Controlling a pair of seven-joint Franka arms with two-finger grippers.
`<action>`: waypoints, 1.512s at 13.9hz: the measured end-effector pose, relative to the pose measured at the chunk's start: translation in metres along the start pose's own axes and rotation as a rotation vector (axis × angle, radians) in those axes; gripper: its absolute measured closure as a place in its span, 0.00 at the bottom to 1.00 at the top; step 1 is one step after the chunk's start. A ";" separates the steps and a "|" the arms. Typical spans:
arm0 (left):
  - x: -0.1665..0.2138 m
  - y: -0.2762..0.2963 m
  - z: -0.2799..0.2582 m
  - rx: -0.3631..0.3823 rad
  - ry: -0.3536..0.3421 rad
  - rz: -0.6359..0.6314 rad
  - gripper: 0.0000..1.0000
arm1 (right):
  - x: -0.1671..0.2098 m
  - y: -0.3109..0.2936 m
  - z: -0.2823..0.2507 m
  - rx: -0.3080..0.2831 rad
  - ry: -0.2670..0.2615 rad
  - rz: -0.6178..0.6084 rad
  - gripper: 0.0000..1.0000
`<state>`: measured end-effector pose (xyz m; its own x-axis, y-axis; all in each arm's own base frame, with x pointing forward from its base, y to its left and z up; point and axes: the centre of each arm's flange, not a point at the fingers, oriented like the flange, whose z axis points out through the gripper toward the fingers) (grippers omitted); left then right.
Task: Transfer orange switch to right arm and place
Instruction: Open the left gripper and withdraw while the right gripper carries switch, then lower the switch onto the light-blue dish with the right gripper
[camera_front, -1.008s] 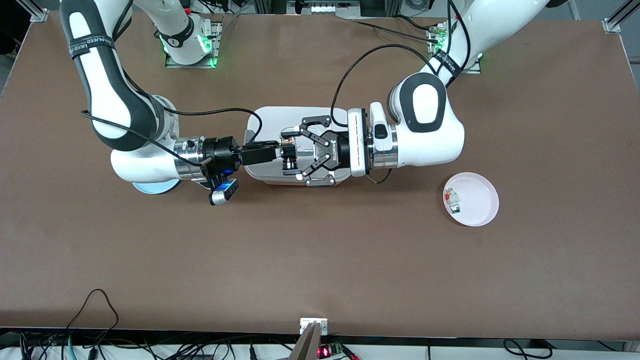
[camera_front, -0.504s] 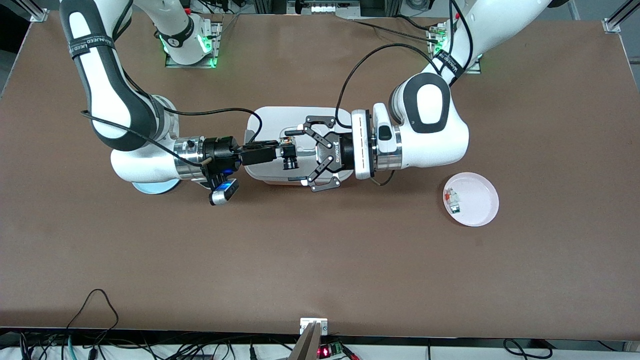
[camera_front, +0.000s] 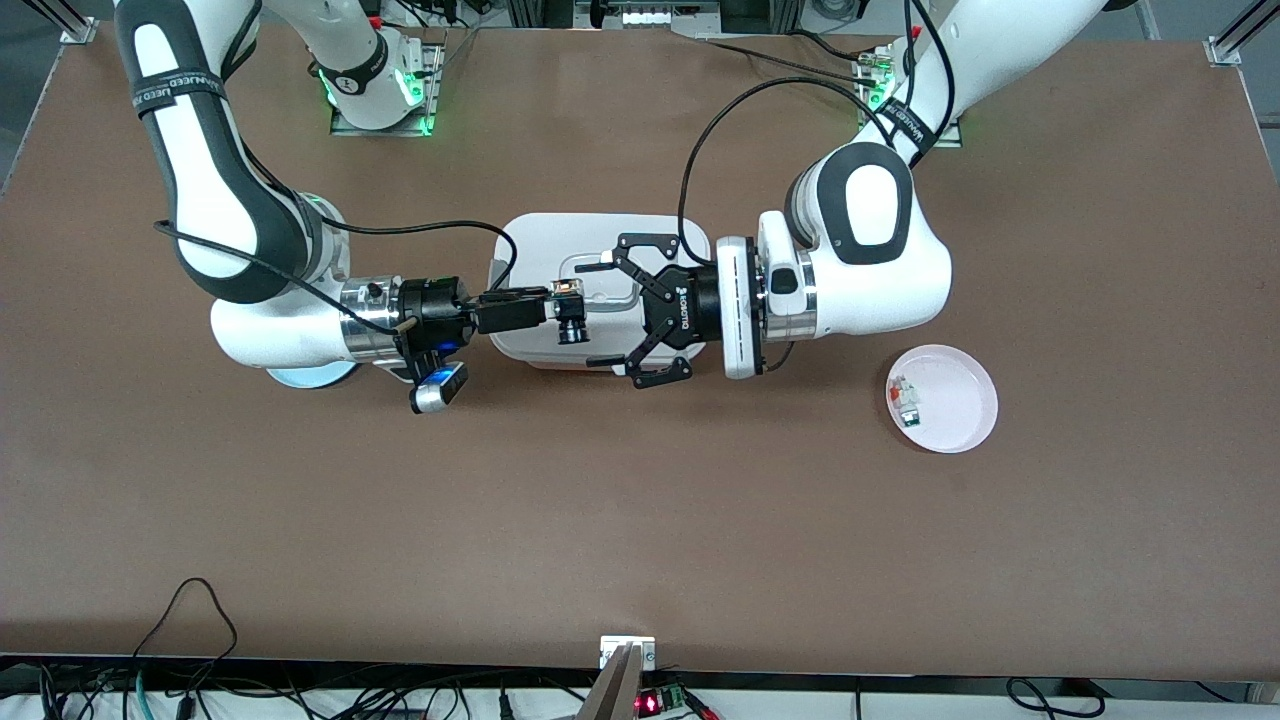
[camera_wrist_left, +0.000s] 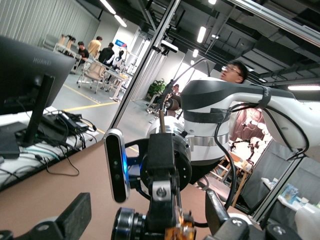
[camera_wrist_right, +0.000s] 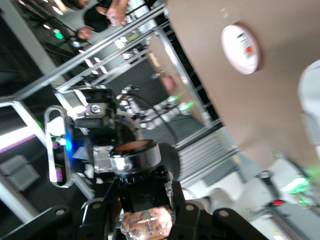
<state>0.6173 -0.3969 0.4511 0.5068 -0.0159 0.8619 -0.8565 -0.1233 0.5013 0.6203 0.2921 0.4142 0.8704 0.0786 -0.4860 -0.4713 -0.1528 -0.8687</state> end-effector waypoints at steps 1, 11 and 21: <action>-0.005 -0.003 -0.002 0.007 -0.014 -0.037 0.00 | 0.000 0.000 -0.006 -0.055 0.008 -0.033 0.56; -0.033 -0.060 -0.060 0.252 -0.415 -0.262 0.00 | -0.051 -0.005 -0.102 -0.896 -0.095 -0.497 0.56; -0.052 -0.063 -0.138 0.586 -1.015 -0.541 0.00 | -0.077 0.083 -0.213 -1.333 -0.447 -1.052 0.56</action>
<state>0.6314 -0.2517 0.3852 0.8426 -0.5385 -0.0112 -0.4806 -0.7610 0.4358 0.5445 0.0638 0.4003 0.4911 0.8711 -0.0048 0.8429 -0.4766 -0.2497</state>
